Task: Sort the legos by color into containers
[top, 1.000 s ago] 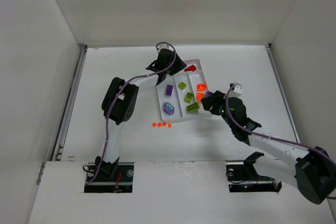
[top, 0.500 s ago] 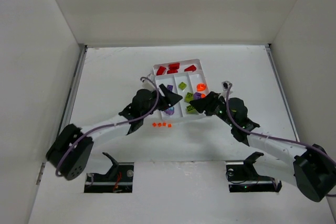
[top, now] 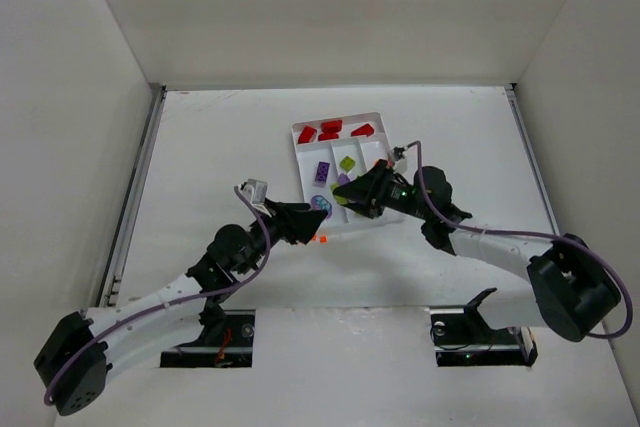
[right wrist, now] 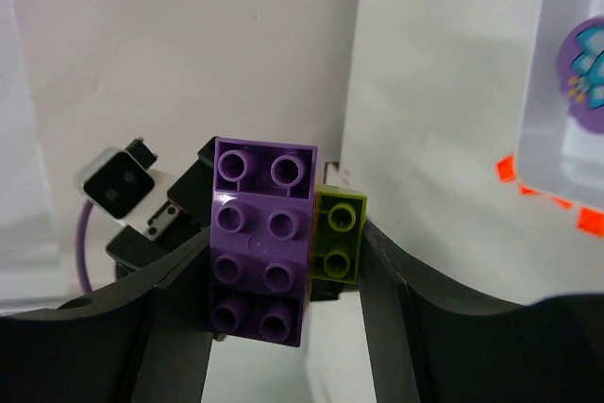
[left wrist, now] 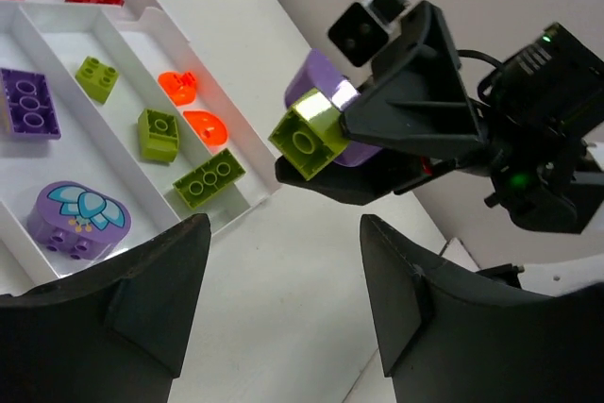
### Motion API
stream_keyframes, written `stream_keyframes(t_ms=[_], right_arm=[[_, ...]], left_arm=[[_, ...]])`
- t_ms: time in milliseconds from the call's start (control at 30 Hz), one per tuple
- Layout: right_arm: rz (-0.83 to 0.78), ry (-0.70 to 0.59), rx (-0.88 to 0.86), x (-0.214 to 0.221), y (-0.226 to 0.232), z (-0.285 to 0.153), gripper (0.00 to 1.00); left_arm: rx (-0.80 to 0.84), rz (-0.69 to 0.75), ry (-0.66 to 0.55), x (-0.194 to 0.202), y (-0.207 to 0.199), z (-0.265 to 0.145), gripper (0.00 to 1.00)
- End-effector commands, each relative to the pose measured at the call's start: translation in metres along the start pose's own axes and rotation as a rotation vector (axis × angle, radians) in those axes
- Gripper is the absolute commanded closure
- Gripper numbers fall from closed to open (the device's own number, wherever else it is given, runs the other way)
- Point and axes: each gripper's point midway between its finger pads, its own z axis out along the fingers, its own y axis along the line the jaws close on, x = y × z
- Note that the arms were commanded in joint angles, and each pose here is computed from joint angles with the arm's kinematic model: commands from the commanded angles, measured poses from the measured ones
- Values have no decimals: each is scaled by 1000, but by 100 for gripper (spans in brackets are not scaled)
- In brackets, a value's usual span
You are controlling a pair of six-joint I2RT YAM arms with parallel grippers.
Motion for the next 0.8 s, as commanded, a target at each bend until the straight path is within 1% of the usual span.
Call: stream_keyframes(t_ms=[0, 167, 333, 433, 567, 767], right_arm=[[130, 91, -130, 9, 40, 3, 61], [179, 120, -121, 20, 36, 12, 61], [214, 151, -166, 31, 49, 18, 61], [235, 165, -197, 34, 56, 20, 62], [255, 182, -198, 38, 51, 22, 63], [269, 196, -211, 42, 49, 21, 64]], left_arm=[[35, 148, -69, -12, -8, -4, 38], [57, 226, -93, -19, -17, -5, 38], [67, 271, -69, -15, -22, 0, 39], [69, 288, -69, -16, -25, 2, 40], [72, 296, -77, -20, -28, 5, 41], [73, 298, -73, -20, -30, 10, 50]])
